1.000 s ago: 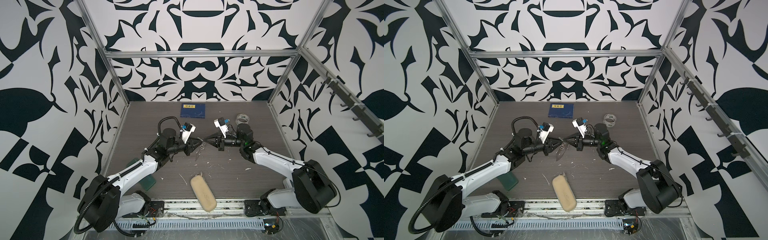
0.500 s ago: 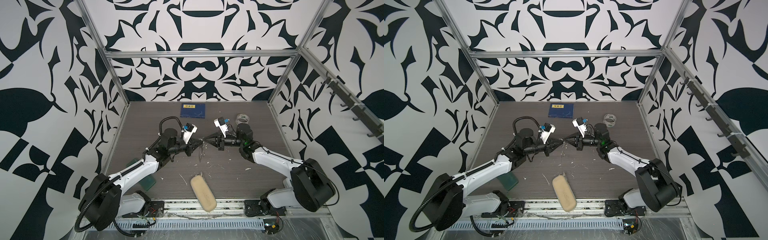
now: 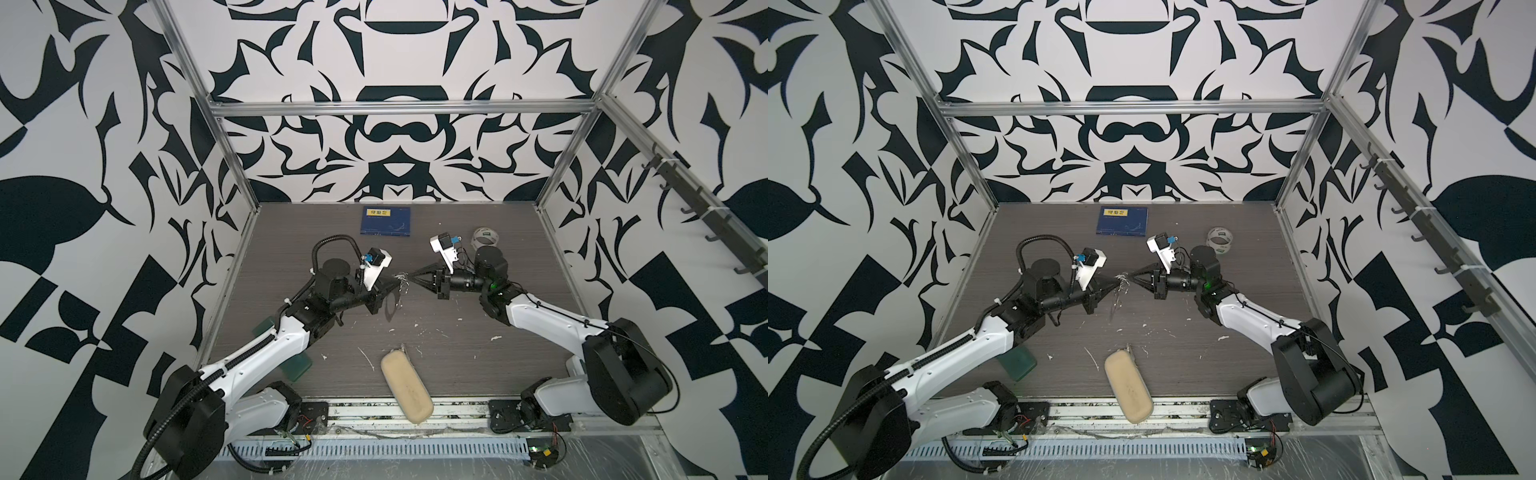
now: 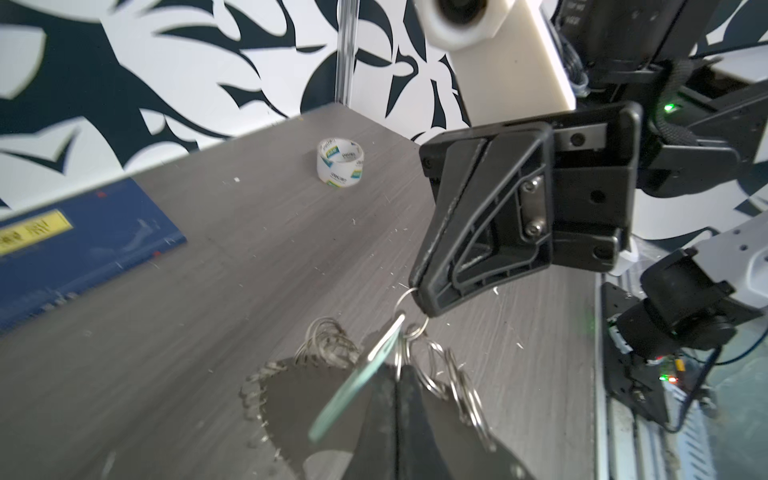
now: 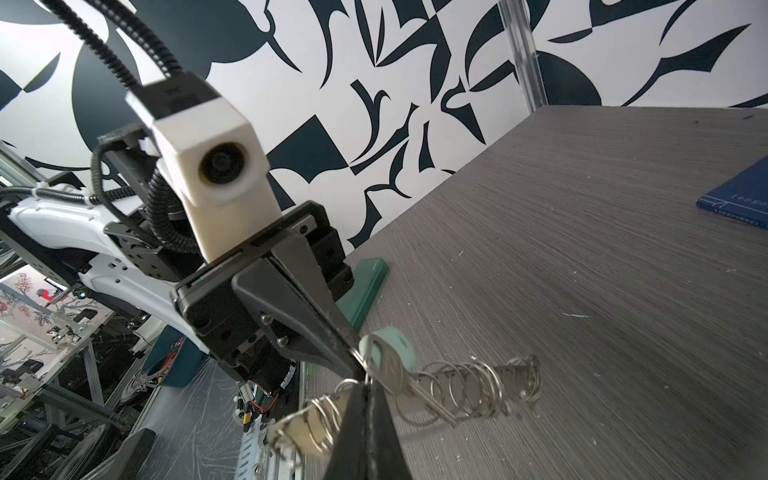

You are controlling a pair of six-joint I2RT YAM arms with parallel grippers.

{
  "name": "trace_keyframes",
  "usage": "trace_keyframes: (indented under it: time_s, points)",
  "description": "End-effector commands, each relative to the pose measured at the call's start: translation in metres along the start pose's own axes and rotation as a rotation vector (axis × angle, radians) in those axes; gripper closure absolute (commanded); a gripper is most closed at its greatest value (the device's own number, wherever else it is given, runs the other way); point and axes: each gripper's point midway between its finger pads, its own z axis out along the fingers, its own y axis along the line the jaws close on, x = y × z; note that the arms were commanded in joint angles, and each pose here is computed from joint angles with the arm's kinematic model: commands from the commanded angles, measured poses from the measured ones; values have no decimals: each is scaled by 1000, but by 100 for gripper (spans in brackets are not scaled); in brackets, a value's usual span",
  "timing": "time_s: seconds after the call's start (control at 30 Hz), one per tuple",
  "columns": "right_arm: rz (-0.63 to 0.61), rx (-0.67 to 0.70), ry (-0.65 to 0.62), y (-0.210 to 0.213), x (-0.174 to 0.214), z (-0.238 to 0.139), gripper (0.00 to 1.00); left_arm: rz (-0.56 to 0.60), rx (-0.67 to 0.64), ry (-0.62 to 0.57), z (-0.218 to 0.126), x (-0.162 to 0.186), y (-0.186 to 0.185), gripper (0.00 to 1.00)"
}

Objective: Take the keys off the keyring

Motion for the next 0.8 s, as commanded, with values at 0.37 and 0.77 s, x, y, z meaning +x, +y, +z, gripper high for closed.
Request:
trace_keyframes:
  time_s: [0.37,0.77]
  points:
    - [-45,46,4,18,3,-20,85,337,-53,182,-12,8,-2,100]
    - [-160,158,-12,14,0,-37,69,525,5,408,-40,25,-9,100]
